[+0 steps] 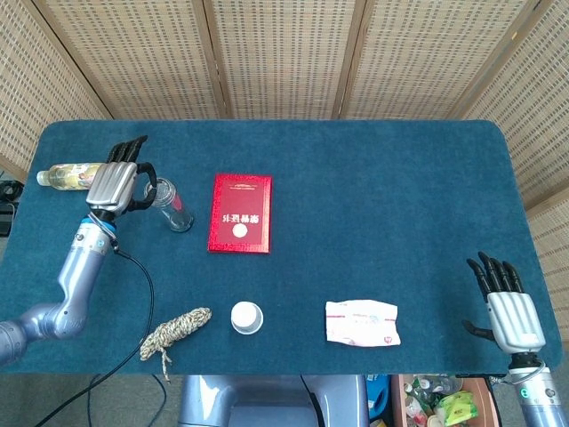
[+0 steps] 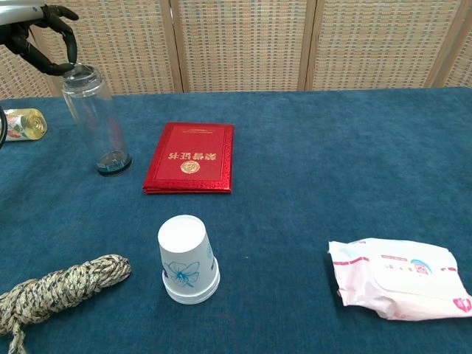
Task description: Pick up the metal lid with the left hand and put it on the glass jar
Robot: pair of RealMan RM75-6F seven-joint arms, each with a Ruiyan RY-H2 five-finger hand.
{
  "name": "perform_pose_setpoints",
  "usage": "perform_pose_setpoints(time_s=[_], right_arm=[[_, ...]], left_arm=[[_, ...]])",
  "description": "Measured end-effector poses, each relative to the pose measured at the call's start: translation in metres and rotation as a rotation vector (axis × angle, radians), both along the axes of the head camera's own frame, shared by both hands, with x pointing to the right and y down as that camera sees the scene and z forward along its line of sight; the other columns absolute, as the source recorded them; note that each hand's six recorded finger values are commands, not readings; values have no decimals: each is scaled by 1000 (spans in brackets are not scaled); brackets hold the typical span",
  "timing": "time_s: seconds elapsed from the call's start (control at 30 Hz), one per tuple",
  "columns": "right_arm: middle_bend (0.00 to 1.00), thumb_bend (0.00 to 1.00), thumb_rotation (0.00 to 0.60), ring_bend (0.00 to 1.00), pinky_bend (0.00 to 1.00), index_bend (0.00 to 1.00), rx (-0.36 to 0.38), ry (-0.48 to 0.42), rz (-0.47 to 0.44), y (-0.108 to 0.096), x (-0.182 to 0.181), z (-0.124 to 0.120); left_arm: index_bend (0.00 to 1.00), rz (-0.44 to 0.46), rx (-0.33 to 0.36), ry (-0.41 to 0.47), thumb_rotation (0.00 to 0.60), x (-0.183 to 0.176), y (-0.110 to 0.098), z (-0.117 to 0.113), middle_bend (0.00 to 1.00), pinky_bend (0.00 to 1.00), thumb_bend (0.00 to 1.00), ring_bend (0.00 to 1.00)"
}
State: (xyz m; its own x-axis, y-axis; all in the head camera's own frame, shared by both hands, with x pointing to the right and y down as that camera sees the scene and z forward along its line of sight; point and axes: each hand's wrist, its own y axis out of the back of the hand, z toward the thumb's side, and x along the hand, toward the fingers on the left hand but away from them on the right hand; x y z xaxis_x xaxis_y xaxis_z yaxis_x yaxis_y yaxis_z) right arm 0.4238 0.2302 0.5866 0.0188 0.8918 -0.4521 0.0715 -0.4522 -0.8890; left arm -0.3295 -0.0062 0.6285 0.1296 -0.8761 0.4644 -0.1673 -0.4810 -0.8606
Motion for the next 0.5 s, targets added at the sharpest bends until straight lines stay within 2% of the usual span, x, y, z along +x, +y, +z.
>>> perform_pose_setpoints(time_s=[0.07,0.13,0.3,0.5], right_arm=[[0,0,600,0,0,67,1,-2,1,0,0,0],[0,0,600,0,0,67,4,-2,1,0,0,0],[0,0,600,0,0,67,3,-2,0,0,-1,0],[0,0,600,0,0,67,3,-3,0,0,-1,0]], left_arm=[[447,-9,-18,-14,600,-5,2,4,0,0,433,0],[376,-14,-32,-28,600,-8,4,7,0,0,432,0],[263,-32,-47,-43,600,-15,5,11,0,0,431,0],[159,-42,-35,-37,600,-17,3,7,0,0,429,0]])
